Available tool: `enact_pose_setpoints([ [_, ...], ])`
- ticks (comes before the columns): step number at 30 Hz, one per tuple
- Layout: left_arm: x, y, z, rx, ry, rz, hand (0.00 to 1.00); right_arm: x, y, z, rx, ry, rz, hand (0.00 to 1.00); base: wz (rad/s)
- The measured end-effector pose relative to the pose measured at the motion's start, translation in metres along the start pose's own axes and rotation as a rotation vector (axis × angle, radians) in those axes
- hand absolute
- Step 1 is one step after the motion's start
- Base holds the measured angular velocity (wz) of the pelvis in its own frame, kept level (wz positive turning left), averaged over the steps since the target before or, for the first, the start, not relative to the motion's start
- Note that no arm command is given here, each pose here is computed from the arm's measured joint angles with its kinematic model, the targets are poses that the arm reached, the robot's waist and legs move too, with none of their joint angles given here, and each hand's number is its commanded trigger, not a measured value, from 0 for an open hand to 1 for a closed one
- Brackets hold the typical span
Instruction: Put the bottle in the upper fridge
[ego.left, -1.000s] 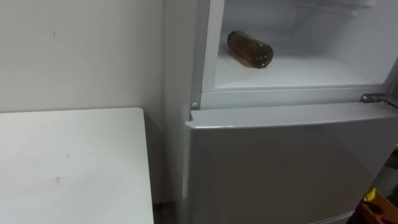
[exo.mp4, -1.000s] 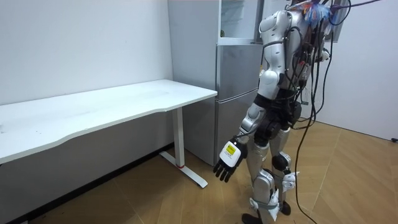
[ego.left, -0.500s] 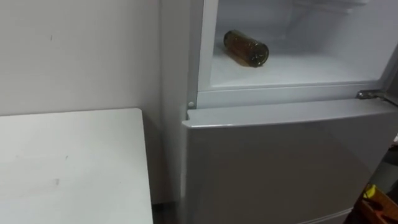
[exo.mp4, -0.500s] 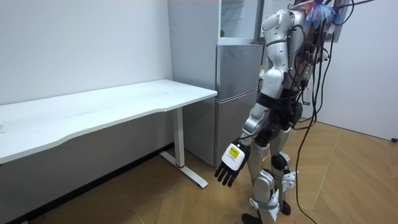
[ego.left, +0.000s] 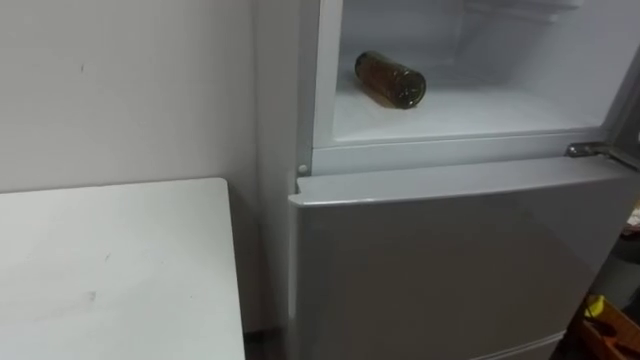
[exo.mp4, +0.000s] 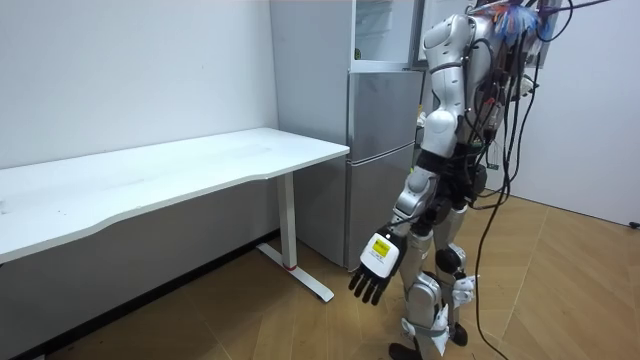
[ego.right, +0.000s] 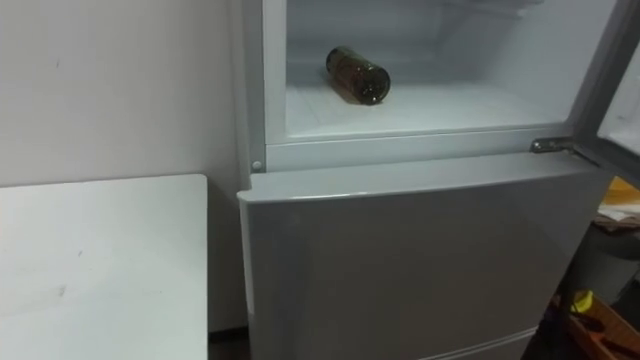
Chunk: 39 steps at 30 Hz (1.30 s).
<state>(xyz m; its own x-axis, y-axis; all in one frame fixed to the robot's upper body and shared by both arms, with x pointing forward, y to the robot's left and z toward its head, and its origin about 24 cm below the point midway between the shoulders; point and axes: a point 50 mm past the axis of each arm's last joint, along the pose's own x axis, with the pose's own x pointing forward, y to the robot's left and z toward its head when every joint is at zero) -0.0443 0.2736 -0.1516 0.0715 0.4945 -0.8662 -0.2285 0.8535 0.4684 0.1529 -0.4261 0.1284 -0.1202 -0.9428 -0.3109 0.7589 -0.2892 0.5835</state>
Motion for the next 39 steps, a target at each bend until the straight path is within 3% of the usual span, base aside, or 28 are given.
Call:
enact_pose_setpoints([
  [22,-0.001,-0.004,0.0,-0.037,-0.034,0.0,0.0,-0.037,-0.009,-0.005,-0.089,0.009,0.2,0.0,-0.04],
  [32,-0.004,-0.016,-0.004,-0.051,-0.035,-0.029,0.0,-0.051,-0.012,-0.011,-0.15,0.027,0.354,0.0,-0.07],
  [39,-0.004,-0.019,0.001,-0.033,-0.058,-0.041,0.0,-0.076,-0.014,-0.023,-0.126,0.106,0.449,0.0,-0.12],
])
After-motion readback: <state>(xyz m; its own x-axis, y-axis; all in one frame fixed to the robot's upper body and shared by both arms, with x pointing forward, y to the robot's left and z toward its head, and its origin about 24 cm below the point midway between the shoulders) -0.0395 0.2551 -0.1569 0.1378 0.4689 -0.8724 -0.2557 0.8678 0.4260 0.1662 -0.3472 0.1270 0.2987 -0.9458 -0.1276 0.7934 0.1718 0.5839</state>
